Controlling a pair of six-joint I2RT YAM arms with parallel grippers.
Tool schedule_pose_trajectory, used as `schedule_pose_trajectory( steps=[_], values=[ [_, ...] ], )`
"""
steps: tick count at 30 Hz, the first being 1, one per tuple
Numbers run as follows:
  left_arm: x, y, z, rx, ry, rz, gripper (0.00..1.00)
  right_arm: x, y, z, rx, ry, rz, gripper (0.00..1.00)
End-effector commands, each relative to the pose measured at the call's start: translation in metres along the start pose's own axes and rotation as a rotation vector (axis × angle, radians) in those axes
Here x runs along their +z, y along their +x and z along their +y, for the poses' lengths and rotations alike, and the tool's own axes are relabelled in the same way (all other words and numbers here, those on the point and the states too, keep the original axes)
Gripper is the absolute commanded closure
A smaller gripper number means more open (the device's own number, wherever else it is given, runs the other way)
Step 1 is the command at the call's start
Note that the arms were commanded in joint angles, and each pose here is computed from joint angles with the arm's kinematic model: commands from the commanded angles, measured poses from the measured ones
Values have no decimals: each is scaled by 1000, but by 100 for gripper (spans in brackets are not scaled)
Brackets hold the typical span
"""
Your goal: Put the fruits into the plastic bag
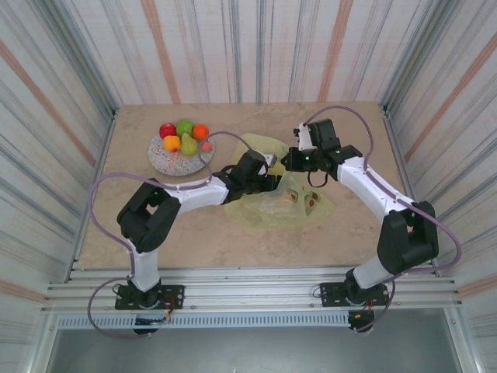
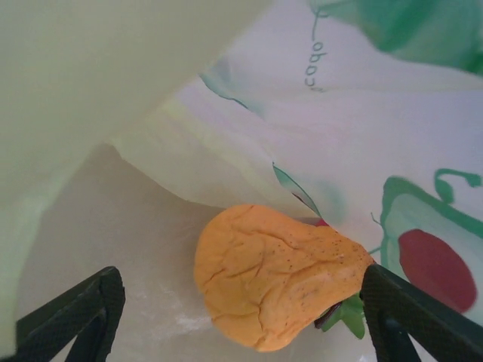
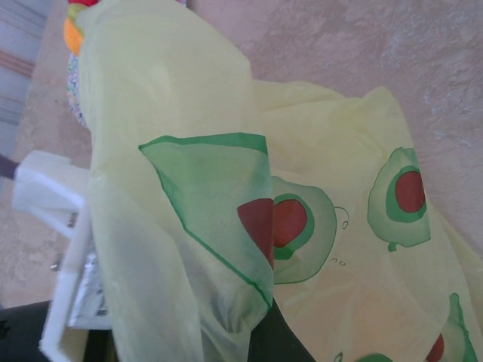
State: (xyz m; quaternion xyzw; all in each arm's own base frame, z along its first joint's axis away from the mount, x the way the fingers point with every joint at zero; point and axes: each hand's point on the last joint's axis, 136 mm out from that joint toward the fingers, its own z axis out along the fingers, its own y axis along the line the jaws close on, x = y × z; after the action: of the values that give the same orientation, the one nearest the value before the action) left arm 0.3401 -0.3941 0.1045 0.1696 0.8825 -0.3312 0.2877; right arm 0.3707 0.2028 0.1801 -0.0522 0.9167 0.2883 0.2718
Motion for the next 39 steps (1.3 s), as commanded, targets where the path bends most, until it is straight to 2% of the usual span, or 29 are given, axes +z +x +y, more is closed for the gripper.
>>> schedule_pose_trajectory(
  steps=[1,7,13,22,24,26,28,32,39],
  values=[
    [-20,-14,-8,31,18,-57,12,1,-1,-4,22,-7,13,100],
    [-64,-21,-9,25,68,-80,12,-7,-3,-16,9,27,9,100],
    [-119,-27,-18,87,128,-100,12,-8,3,-28,-17,74,17,100],
    [-199,-61,21,17,76,-252,10,-6,6,-34,-28,93,21,100],
    [-215,-71,46,-31,-10,-294,9,-4,7,-35,-26,93,23,100],
    [-233,-79,91,-129,-185,-327,9,-3,7,-35,-27,92,24,100],
    [-245,-81,128,-219,-303,-333,8,-2,6,-36,-28,93,23,100],
    [-255,-90,182,-311,-413,-344,9,0,5,-35,-34,91,26,100],
    [-241,-93,272,-406,-612,-263,12,5,1,-33,-33,76,30,100]
  ],
)
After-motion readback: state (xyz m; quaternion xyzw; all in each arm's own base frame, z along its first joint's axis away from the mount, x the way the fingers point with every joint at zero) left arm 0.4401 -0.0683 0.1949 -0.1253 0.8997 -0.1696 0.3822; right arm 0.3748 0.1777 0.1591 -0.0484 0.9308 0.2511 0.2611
